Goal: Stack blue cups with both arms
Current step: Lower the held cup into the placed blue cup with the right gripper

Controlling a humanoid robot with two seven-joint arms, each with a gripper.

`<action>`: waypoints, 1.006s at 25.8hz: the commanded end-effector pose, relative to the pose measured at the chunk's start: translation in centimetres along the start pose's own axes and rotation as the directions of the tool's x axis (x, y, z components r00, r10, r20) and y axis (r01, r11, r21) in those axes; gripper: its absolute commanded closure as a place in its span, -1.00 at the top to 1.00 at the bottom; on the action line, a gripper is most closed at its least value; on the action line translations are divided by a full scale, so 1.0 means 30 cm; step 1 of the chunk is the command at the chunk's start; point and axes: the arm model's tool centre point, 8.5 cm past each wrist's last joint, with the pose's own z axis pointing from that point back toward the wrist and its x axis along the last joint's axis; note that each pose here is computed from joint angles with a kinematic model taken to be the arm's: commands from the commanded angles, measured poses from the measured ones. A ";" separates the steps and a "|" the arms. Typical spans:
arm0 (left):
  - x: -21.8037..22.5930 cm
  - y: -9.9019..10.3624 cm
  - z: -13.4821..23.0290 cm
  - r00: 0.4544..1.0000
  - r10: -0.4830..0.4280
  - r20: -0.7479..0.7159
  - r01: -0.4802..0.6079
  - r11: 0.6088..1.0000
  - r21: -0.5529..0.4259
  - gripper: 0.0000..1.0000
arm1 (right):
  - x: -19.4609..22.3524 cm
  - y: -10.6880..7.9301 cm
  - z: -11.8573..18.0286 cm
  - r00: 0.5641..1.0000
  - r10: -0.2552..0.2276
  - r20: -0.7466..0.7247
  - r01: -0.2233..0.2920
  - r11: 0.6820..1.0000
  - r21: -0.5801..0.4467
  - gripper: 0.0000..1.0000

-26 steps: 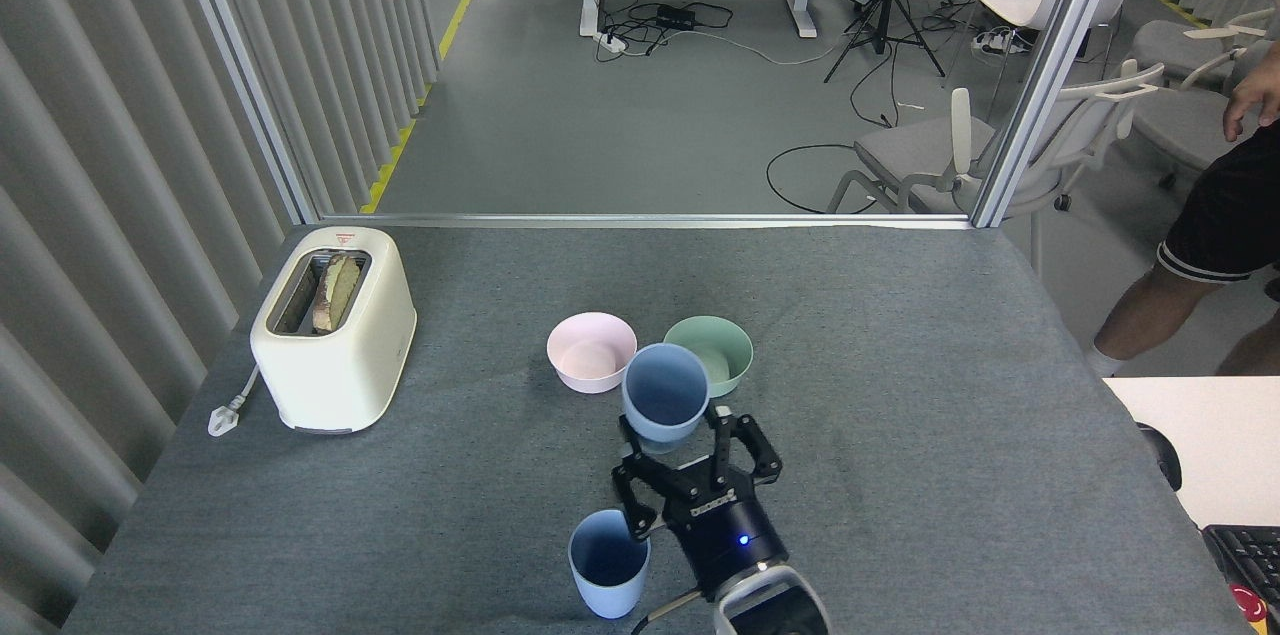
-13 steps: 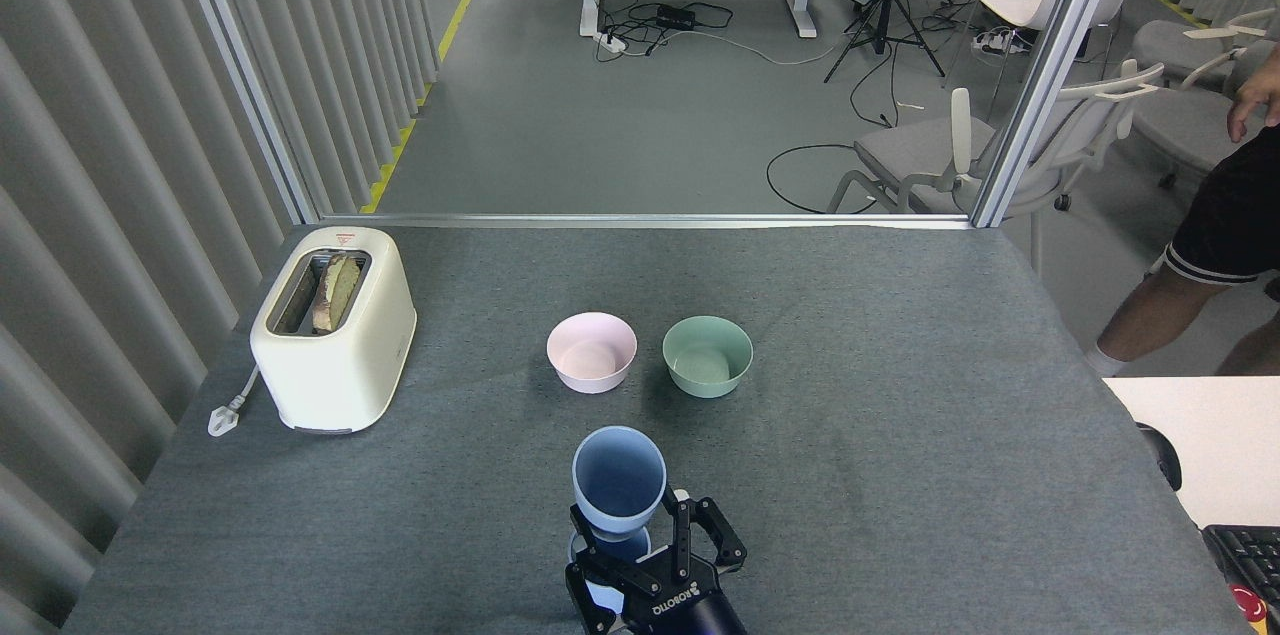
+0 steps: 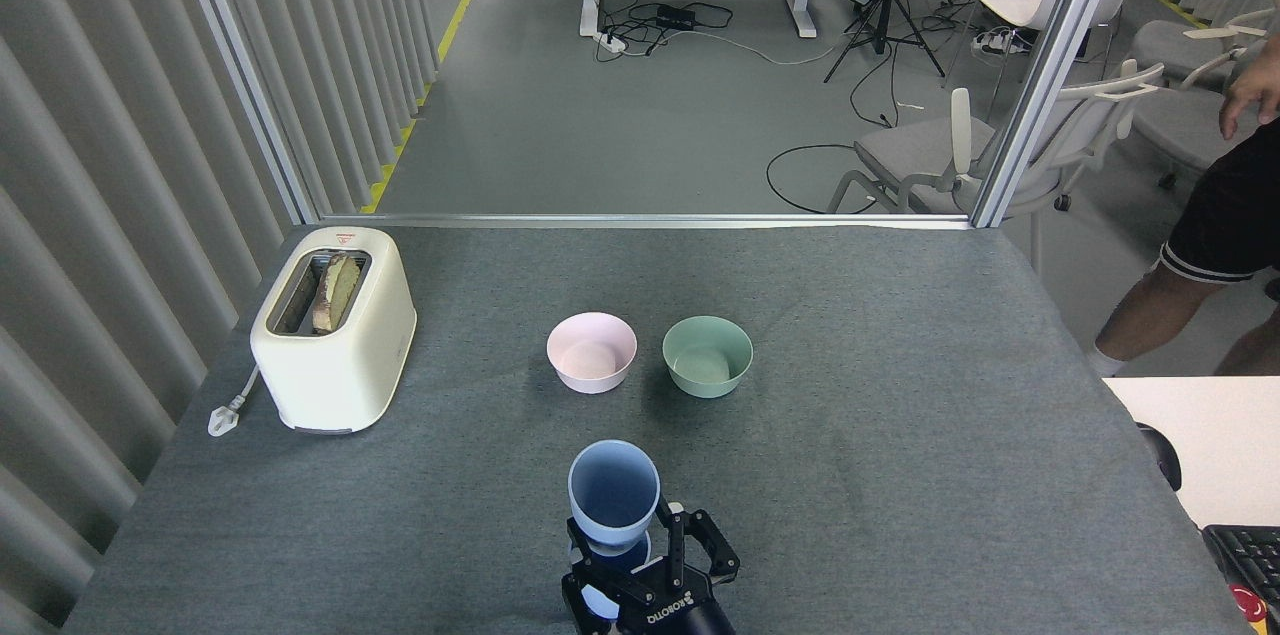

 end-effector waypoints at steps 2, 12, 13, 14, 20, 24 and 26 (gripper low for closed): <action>-0.002 -0.001 0.000 1.000 -0.001 -0.002 0.001 1.000 -0.001 1.00 | 0.003 0.015 0.002 1.000 0.001 0.002 -0.001 1.000 0.020 0.23; -0.001 -0.005 0.000 1.000 -0.001 -0.001 0.001 1.000 -0.004 1.00 | 0.009 0.034 0.021 1.000 -0.005 0.003 0.005 0.999 0.036 0.27; -0.001 -0.005 0.000 1.000 -0.001 -0.001 0.001 1.000 -0.003 1.00 | 0.007 0.033 0.021 1.000 -0.004 0.000 0.004 0.999 0.035 0.28; -0.001 -0.005 0.000 1.000 -0.001 -0.001 0.001 1.000 -0.004 1.00 | 0.007 0.033 0.021 1.000 -0.004 0.000 0.004 0.999 0.035 0.28; 0.001 -0.006 -0.001 1.000 0.001 -0.001 -0.001 1.000 -0.004 1.00 | 0.022 0.035 0.015 1.000 -0.025 -0.004 0.025 0.999 0.038 0.75; -0.001 -0.006 -0.003 1.000 -0.001 -0.001 0.001 1.000 -0.004 1.00 | 0.024 0.033 0.013 1.000 -0.031 -0.005 0.031 0.999 0.032 0.98; -0.003 -0.015 0.001 1.000 -0.002 -0.002 0.002 1.000 -0.013 1.00 | 0.020 0.027 0.010 0.999 -0.036 -0.011 0.036 0.999 0.025 1.00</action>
